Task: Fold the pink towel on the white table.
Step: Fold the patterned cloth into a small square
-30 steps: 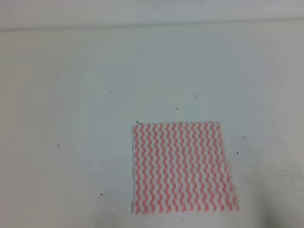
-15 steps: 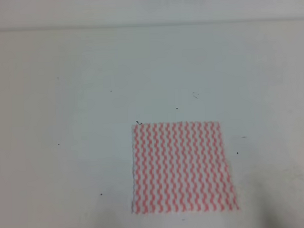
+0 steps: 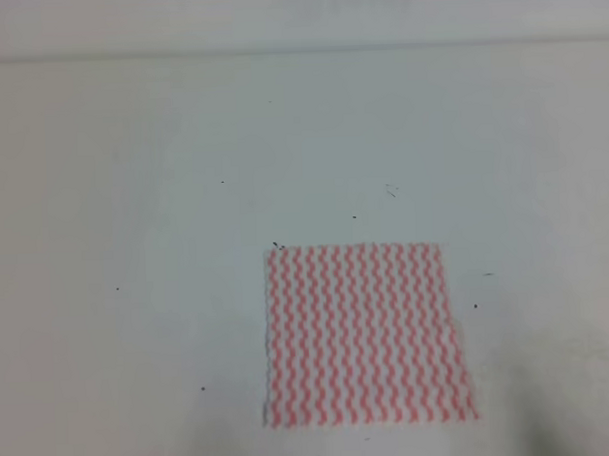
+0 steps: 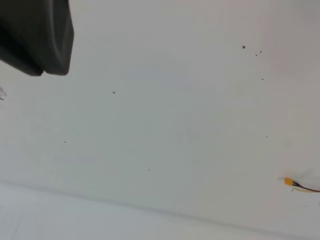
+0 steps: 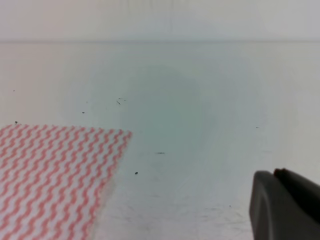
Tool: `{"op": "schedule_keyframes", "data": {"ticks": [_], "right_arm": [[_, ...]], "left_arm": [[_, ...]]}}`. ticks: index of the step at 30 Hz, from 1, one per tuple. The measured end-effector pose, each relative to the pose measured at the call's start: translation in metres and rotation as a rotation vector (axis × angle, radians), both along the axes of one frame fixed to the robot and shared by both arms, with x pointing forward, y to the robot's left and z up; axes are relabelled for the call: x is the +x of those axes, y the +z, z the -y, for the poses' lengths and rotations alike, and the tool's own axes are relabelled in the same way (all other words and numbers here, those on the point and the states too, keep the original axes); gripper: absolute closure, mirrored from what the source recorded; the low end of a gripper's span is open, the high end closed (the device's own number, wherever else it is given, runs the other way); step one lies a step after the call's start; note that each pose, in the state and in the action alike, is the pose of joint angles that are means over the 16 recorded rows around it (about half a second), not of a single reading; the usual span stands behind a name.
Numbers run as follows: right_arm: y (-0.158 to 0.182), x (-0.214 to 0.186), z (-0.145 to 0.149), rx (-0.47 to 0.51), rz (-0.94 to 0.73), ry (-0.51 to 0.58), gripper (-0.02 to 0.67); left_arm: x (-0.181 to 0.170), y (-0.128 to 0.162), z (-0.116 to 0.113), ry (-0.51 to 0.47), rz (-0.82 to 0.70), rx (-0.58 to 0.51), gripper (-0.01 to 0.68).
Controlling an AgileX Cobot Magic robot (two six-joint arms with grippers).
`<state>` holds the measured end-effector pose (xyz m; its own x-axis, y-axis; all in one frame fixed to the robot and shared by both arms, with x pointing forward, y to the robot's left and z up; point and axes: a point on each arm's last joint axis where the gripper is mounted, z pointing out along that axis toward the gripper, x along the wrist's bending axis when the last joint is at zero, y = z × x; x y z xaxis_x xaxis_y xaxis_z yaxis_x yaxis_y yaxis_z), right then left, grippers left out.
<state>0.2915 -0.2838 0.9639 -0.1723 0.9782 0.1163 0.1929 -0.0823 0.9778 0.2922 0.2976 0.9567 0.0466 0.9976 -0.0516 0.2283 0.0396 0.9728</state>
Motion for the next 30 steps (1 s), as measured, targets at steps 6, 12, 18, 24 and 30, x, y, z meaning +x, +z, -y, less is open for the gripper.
{"op": "schedule_keyframes", "data": {"ticks": [6,12,18,24,30], "right_arm": [[-0.0001,0.0001,0.0,0.0,-0.001,0.0,0.667],[0.0004,0.0002,0.0,0.0,0.0,-0.001,0.667],[0.0006,0.0002,0.0001,0.0,0.001,-0.001,0.667],[-0.0003,0.0003,0.0001,0.0,-0.001,-0.002,0.667],[-0.0003,0.0003,0.0001,0.0,-0.001,-0.002,0.667]], "left_arm": [[-0.0002,-0.0013,0.0,0.0,0.004,0.001,0.678],[-0.0002,-0.0014,0.0,0.0,0.003,0.001,0.678],[-0.0002,-0.0011,0.0,0.0,0.002,0.001,0.678],[-0.0001,0.0,0.0,0.0,0.0,0.0,0.679],[-0.0001,-0.0002,0.0,0.0,-0.002,0.0,0.679]]}}
